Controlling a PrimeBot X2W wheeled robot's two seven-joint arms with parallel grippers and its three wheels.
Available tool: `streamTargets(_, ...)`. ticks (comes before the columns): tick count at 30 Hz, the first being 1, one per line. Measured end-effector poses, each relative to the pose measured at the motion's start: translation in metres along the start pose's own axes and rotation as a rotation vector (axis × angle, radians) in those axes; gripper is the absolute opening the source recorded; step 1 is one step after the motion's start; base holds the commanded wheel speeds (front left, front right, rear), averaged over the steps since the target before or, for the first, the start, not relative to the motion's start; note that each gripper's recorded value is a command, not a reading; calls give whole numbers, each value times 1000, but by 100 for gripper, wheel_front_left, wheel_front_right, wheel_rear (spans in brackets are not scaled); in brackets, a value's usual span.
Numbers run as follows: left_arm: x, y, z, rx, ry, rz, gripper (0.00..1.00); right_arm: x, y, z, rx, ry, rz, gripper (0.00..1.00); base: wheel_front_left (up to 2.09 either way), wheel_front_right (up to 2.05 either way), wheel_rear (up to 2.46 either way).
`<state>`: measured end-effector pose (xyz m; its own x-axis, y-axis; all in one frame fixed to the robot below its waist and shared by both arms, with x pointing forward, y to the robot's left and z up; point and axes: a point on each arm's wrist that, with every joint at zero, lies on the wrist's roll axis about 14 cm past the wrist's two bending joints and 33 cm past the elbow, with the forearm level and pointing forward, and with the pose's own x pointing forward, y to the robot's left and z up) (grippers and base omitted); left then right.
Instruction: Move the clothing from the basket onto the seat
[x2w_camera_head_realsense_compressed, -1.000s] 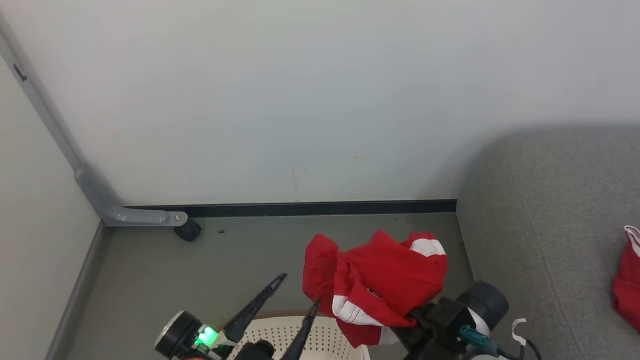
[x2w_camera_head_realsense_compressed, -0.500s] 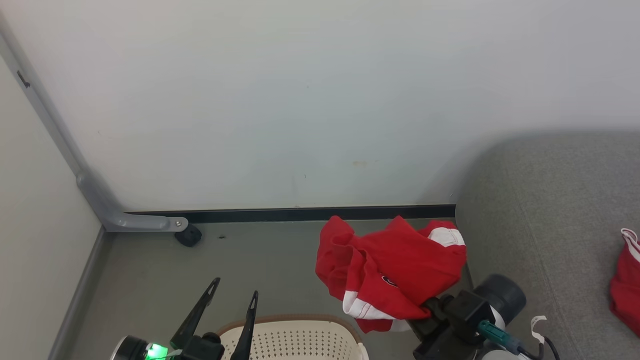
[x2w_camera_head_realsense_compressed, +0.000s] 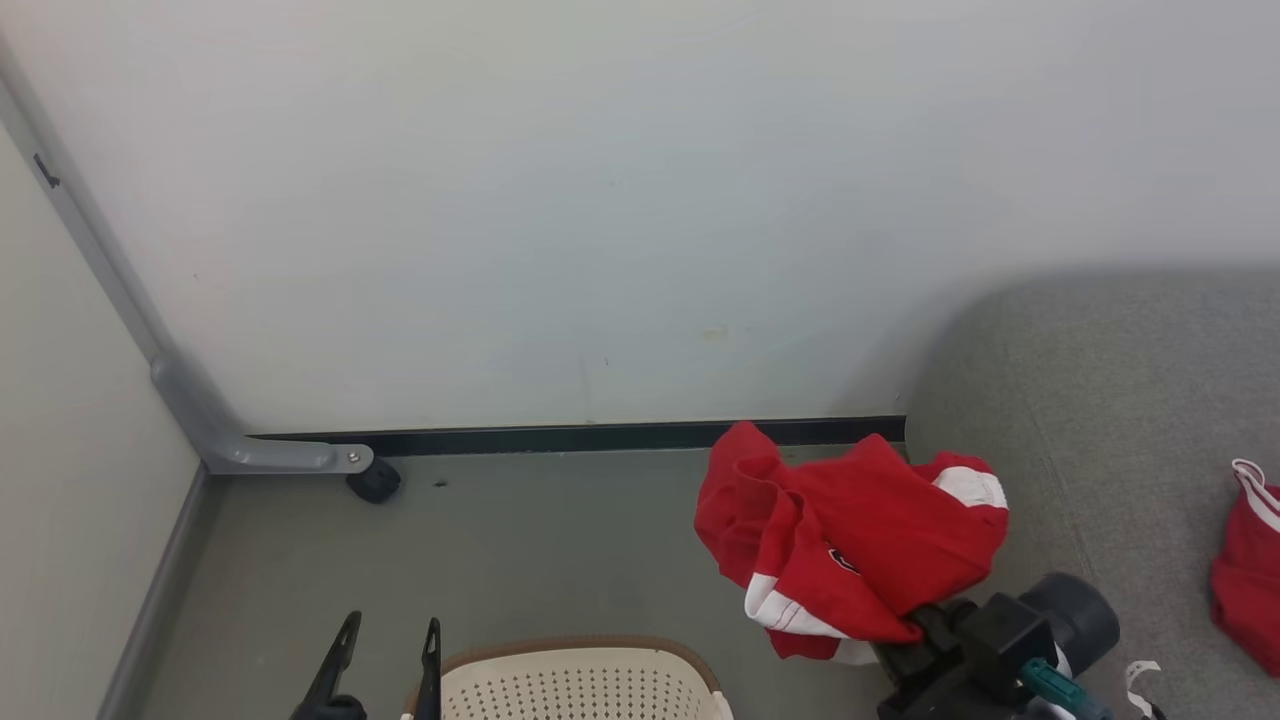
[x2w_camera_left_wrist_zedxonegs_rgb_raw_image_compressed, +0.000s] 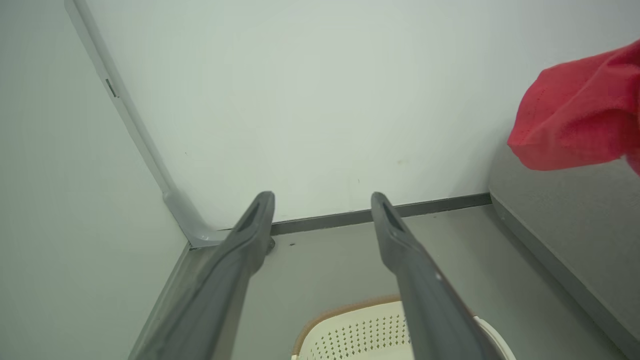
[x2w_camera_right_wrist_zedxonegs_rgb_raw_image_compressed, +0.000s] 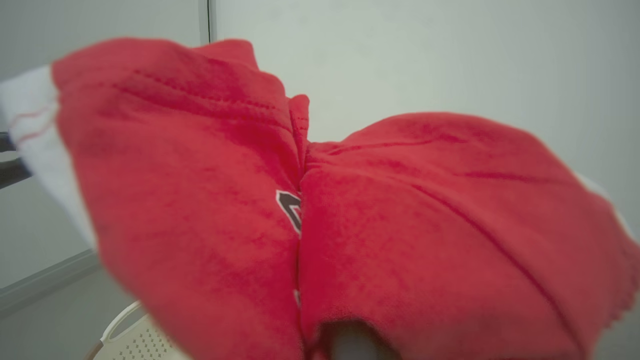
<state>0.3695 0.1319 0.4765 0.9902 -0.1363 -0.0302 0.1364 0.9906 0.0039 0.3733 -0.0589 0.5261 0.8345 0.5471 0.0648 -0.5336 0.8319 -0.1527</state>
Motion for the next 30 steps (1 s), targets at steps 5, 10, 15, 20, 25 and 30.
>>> streamTargets(5,-6,4,-10,-39,30,35,100,-7,-13,1,7,-5,-54,0,0,0,0)
streamTargets(10,-8,12,-16,-78,46,75,100,-16,-20,-4,23,6,-104,0,0,0,0)
streamTargets(15,-9,13,-20,-110,59,96,100,-24,-29,-9,53,15,-160,0,0,0,0)
streamTargets(20,-11,13,-24,-112,71,100,100,-28,-35,-9,62,13,-191,0,0,0,0)
streamTargets(25,-11,12,-24,-108,72,98,100,-31,-40,-8,69,8,-216,0,0,0,0)
streamTargets(30,-11,13,-24,-108,71,104,100,-37,-45,-12,78,18,-250,0,0,0,0)
